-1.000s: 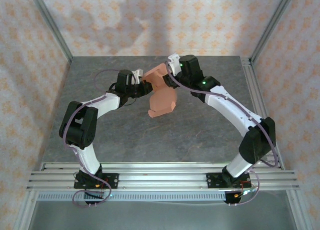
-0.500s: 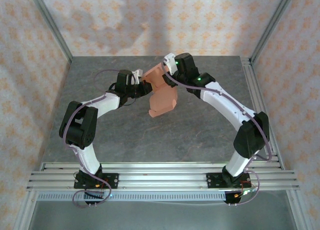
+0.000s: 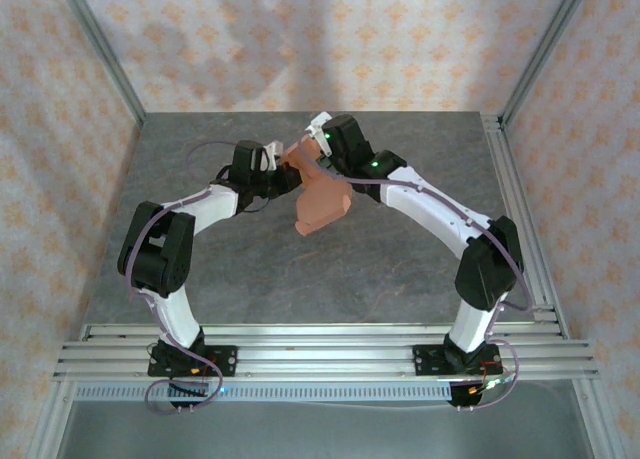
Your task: Fold the paper box
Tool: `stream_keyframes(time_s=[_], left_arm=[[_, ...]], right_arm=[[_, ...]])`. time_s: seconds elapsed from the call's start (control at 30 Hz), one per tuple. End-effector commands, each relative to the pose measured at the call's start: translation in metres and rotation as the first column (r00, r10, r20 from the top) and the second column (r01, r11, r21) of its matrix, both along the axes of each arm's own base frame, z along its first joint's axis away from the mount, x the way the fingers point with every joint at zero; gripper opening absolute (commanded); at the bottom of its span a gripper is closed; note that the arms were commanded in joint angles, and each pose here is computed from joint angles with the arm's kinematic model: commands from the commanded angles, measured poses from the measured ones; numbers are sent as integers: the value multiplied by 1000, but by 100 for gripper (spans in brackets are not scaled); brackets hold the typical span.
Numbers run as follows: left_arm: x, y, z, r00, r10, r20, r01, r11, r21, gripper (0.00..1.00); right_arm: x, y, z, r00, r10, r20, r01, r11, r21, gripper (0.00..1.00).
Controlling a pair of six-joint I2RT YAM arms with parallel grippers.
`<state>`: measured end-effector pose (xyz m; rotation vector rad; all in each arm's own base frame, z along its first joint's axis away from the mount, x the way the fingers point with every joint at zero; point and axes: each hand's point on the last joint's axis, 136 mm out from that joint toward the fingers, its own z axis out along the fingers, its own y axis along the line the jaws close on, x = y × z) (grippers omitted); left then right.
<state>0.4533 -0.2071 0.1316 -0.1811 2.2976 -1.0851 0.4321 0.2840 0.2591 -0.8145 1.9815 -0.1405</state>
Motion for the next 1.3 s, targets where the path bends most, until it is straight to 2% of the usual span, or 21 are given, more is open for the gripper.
stream_keyframes(time_s=[0.0, 0.2, 0.33, 0.57, 0.7, 0.87, 1.07, 1.17, 1.27], left_arm=[[4, -16, 46, 987, -69, 145, 74, 997, -36, 0], [5, -17, 48, 987, -67, 145, 74, 996, -41, 0], [5, -17, 48, 988, -66, 143, 73, 996, -45, 0], [5, -17, 50, 988, -62, 142, 70, 996, -49, 0], [6, -17, 50, 988, -61, 141, 68, 996, -51, 0], [5, -17, 49, 989, -61, 138, 68, 996, -49, 0], [6, -17, 50, 989, -59, 137, 67, 997, -50, 0], [6, -17, 50, 989, -61, 137, 68, 996, -49, 0], [6, -17, 50, 989, -61, 136, 68, 996, -50, 0]], right_arm=[[3, 4, -4, 998, -39, 54, 43, 997, -67, 12], [7, 1, 3, 981, -106, 165, 130, 981, -142, 4], [10, 1, 2, 968, -131, 215, 175, 965, -196, 14], [14, 5, 4, 941, -141, 308, 232, 931, -281, 15], [16, 5, 4, 935, -147, 322, 245, 925, -291, 18], [17, 5, 2, 933, -140, 331, 249, 916, -314, 17], [19, 4, -3, 931, -137, 338, 259, 901, -347, 22], [19, 4, -4, 931, -133, 339, 258, 898, -356, 22], [20, 4, -5, 928, -127, 351, 265, 887, -379, 12]])
